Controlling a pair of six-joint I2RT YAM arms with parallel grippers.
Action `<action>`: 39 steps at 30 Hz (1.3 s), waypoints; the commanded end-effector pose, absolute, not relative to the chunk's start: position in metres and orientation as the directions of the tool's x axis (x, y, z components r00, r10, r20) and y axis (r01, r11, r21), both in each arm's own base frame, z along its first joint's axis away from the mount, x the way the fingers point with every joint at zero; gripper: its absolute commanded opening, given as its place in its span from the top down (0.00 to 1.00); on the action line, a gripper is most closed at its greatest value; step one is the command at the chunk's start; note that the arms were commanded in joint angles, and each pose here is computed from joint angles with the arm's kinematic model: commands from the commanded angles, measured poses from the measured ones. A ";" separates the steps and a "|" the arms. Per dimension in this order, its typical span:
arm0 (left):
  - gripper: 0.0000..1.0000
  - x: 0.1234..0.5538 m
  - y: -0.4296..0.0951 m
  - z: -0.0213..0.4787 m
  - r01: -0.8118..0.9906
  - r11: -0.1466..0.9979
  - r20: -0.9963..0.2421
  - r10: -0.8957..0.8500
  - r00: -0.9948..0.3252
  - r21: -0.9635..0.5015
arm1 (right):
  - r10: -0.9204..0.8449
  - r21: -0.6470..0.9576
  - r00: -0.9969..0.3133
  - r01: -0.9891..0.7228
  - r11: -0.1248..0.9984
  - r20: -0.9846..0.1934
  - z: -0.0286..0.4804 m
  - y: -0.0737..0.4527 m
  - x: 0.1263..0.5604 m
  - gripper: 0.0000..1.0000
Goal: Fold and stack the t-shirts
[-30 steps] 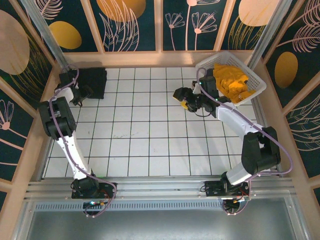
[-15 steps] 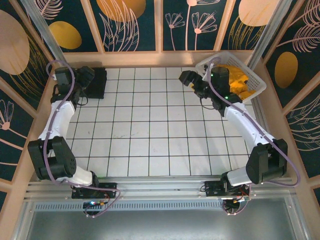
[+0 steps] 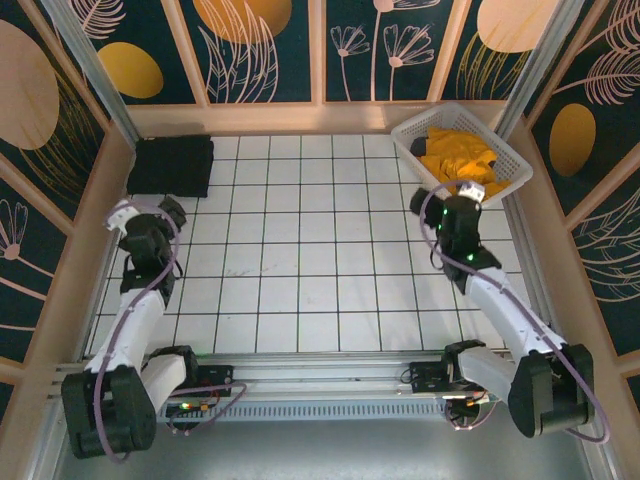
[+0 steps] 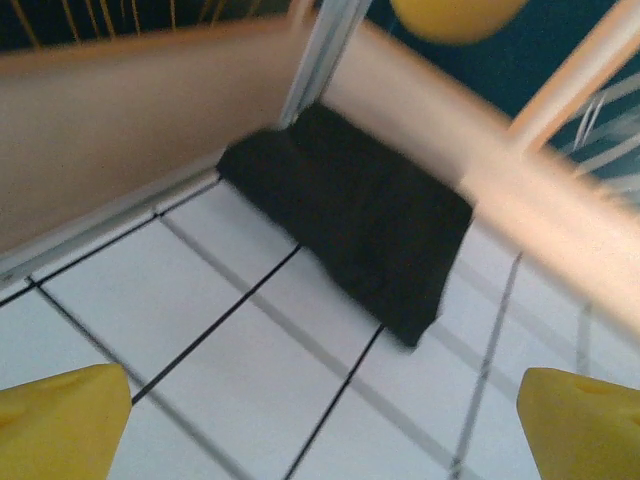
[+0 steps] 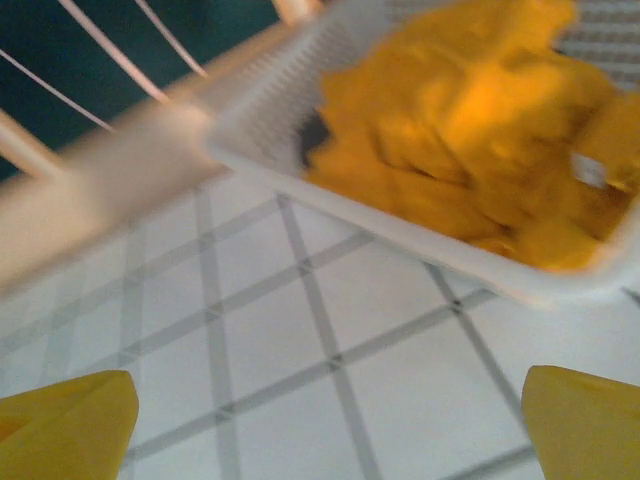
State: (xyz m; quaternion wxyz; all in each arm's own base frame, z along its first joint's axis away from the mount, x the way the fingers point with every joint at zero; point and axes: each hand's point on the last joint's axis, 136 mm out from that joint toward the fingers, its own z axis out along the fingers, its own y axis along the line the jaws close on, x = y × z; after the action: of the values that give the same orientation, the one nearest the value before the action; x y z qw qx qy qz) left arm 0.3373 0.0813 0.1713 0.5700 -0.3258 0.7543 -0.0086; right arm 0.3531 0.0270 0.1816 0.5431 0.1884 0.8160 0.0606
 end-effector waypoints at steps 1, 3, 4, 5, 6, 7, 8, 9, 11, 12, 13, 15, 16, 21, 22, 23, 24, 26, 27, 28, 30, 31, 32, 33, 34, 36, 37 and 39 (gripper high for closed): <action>0.01 0.344 0.077 0.174 -0.397 0.870 -0.928 -0.359 -0.103 -0.293 | 0.196 0.110 -0.254 0.317 0.942 -0.947 0.173 -0.005 0.351 0.01; 0.01 0.343 0.082 0.150 -0.432 0.858 -0.923 -0.364 -0.127 -0.279 | 0.163 0.073 -0.269 0.318 0.945 -0.949 0.155 -0.010 0.349 0.01; 0.01 0.345 0.081 0.141 -0.434 0.858 -0.921 -0.364 -0.140 -0.273 | 0.152 0.064 -0.267 0.312 0.948 -0.952 0.149 -0.011 0.348 0.01; 0.01 0.348 0.080 0.135 -0.422 0.864 -0.922 -0.361 -0.140 -0.274 | 0.138 0.053 -0.264 0.305 0.951 -0.955 0.145 -0.011 0.350 0.01; 0.01 0.351 0.079 0.129 -0.417 0.866 -0.921 -0.363 -0.143 -0.277 | 0.136 0.056 -0.260 0.294 0.954 -0.956 0.140 -0.012 0.352 0.01; 0.01 0.354 0.079 0.126 -0.415 0.868 -0.922 -0.359 -0.143 -0.273 | 0.142 0.066 -0.259 0.281 0.957 -0.956 0.136 -0.012 0.355 0.01; 0.01 0.360 0.080 0.125 -0.413 0.872 -0.926 -0.349 -0.144 -0.264 | 0.145 0.074 -0.257 0.267 0.961 -0.955 0.131 -0.012 0.359 0.01; 0.01 0.368 0.079 0.128 -0.394 0.889 -0.937 -0.314 -0.153 -0.233 | 0.135 0.069 -0.254 0.253 0.965 -0.958 0.128 -0.011 0.364 0.01; 0.01 0.383 0.077 0.135 -0.358 0.910 -0.953 -0.272 -0.134 -0.209 | 0.116 0.059 -0.241 0.232 0.971 -0.964 0.125 -0.011 0.374 0.01; 0.01 0.391 0.075 0.133 -0.344 0.918 -0.955 -0.260 -0.145 -0.198 | 0.109 0.059 -0.231 0.210 0.976 -0.967 0.126 -0.010 0.381 0.01; 0.01 0.398 0.075 0.125 -0.347 0.919 -0.946 -0.263 -0.190 -0.186 | 0.084 0.042 -0.229 0.183 0.982 -0.970 0.127 -0.007 0.388 0.01; 0.01 0.412 0.064 0.122 -0.279 0.945 -0.941 -0.238 -0.240 -0.168 | 0.033 -0.003 -0.225 0.159 0.987 -0.974 0.126 -0.007 0.399 0.01; 0.01 0.410 0.061 0.125 -0.260 0.951 -0.946 -0.230 -0.229 -0.168 | 0.054 0.014 -0.236 0.166 0.986 -0.970 0.120 -0.011 0.400 0.01; 0.01 0.340 0.056 0.157 -0.244 0.950 -0.980 -0.189 0.055 -0.197 | 0.126 0.108 -0.106 0.156 0.982 -0.986 0.130 -0.024 0.371 0.01; 0.01 0.332 0.053 0.159 -0.227 0.953 -0.979 -0.184 0.084 -0.198 | 0.123 0.109 -0.089 0.148 0.983 -0.988 0.130 -0.023 0.365 0.01; 0.01 0.329 0.048 0.157 -0.195 0.963 -0.981 -0.171 0.095 -0.187 | 0.118 0.110 -0.050 0.139 0.984 -0.992 0.133 -0.022 0.361 0.01; 0.01 0.334 0.041 0.160 -0.153 0.972 -0.980 -0.159 0.120 -0.176 | 0.111 0.104 -0.046 0.142 0.984 -0.993 0.132 -0.023 0.361 0.01; 0.01 0.356 0.044 0.143 -0.181 0.969 -0.986 -0.168 0.000 -0.166 | 0.127 0.112 -0.108 0.141 0.984 -0.986 0.124 -0.023 0.374 0.01; 0.01 0.369 0.041 0.137 -0.197 0.971 -0.987 -0.149 -0.060 -0.135 | 0.129 0.113 -0.115 0.138 0.984 -0.985 0.123 -0.023 0.374 0.01; 0.01 0.373 0.036 0.140 -0.187 0.976 -0.992 -0.123 -0.036 -0.114 | 0.130 0.114 -0.113 0.139 0.984 -0.985 0.123 -0.023 0.374 0.01; 0.02 0.374 0.034 0.135 -0.189 0.977 -0.990 -0.120 -0.078 -0.104 | 0.130 0.114 -0.111 0.139 0.984 -0.985 0.124 -0.023 0.373 0.01; 0.01 0.373 0.034 0.137 -0.188 0.976 -0.991 -0.119 -0.058 -0.107 | 0.129 0.113 -0.113 0.140 0.984 -0.985 0.123 -0.024 0.373 0.01; 0.01 0.373 0.034 0.136 -0.189 0.976 -0.991 -0.119 -0.066 -0.105 | 0.128 0.113 -0.110 0.137 0.984 -0.986 0.124 -0.023 0.373 0.01; 0.01 0.372 0.034 0.137 -0.188 0.976 -0.991 -0.119 -0.063 -0.105 | 0.127 0.111 -0.112 0.139 0.984 -0.986 0.123 -0.023 0.373 0.01; 0.01 0.372 0.034 0.137 -0.188 0.977 -0.991 -0.117 -0.060 -0.104 | 0.129 0.113 -0.113 0.138 0.984 -0.985 0.123 -0.023 0.373 0.01; 0.01 0.371 0.034 0.138 -0.184 0.977 -0.991 -0.119 -0.054 -0.107 | 0.127 0.112 -0.113 0.137 0.984 -0.985 0.123 -0.023 0.373 0.01; 0.01 0.370 0.033 0.138 -0.183 0.977 -0.991 -0.119 -0.057 -0.107 | 0.127 0.111 -0.112 0.138 0.984 -0.986 0.124 -0.023 0.373 0.01; 0.01 0.370 0.033 0.138 -0.181 0.978 -0.991 -0.119 -0.055 -0.107 | 0.127 0.111 -0.112 0.138 0.984 -0.986 0.124 -0.023 0.373 0.01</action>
State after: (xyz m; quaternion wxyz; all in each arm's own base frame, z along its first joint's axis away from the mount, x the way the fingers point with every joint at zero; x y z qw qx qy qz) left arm 0.3723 0.0329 0.1333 0.6729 -0.1090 0.7315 0.0164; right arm 0.3685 -0.0230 0.1100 0.6405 0.0906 0.7625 -0.0099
